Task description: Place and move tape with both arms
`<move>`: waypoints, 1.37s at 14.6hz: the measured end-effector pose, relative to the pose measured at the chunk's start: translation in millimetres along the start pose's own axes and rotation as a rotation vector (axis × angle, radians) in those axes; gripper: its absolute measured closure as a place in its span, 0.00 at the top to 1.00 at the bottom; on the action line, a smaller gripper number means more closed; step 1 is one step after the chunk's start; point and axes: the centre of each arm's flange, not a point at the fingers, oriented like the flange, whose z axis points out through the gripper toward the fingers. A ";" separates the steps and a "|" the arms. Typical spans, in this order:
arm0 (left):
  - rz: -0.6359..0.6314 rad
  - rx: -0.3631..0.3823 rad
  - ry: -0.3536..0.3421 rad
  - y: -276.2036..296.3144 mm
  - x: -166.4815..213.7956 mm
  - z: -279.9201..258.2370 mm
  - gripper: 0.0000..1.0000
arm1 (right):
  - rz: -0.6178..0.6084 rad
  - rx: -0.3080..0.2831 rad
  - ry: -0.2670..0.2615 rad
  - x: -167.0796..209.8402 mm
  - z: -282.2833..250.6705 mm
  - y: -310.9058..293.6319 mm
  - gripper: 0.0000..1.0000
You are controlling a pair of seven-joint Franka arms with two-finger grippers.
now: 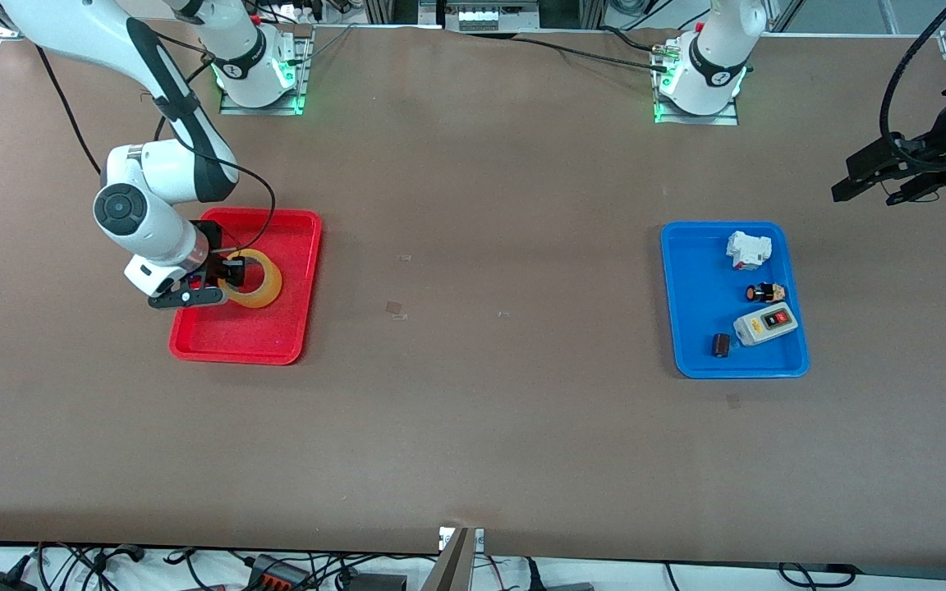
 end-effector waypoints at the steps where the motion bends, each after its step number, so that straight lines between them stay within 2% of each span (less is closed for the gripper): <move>1: 0.000 0.000 0.000 0.1 0.0 0.0 1.00 | 0.001 0.000 0.006 1.5 -2.1 0.2 0.38; 3: 0.000 0.004 0.000 -0.3 0.0 0.0 1.00 | 0.002 -0.002 0.024 6.1 -10.0 0.9 0.64; 5: 0.022 0.046 0.004 -6.6 0.5 -0.7 1.00 | 0.004 -0.004 0.051 12.7 -22.9 2.5 0.92; 6: 0.049 0.069 0.006 -10.6 0.8 -1.5 1.00 | 0.006 -0.008 0.063 17.6 -33.9 4.0 0.98; 11: 0.096 0.087 0.010 -15.8 1.3 -2.9 1.00 | 0.042 -0.044 0.026 51.0 -141.0 21.6 0.98; 15: 0.109 0.087 0.009 -15.7 1.4 -2.7 1.00 | 0.106 -0.027 0.061 70.1 -231.2 31.1 0.98; 17: 0.111 0.087 0.008 -15.0 1.4 -2.5 1.00 | 0.131 -0.028 0.090 72.2 -266.2 34.5 0.99; 20: 0.117 0.087 0.007 -12.6 1.4 -1.7 1.00 | 0.178 -0.005 0.055 59.3 -323.2 37.1 1.00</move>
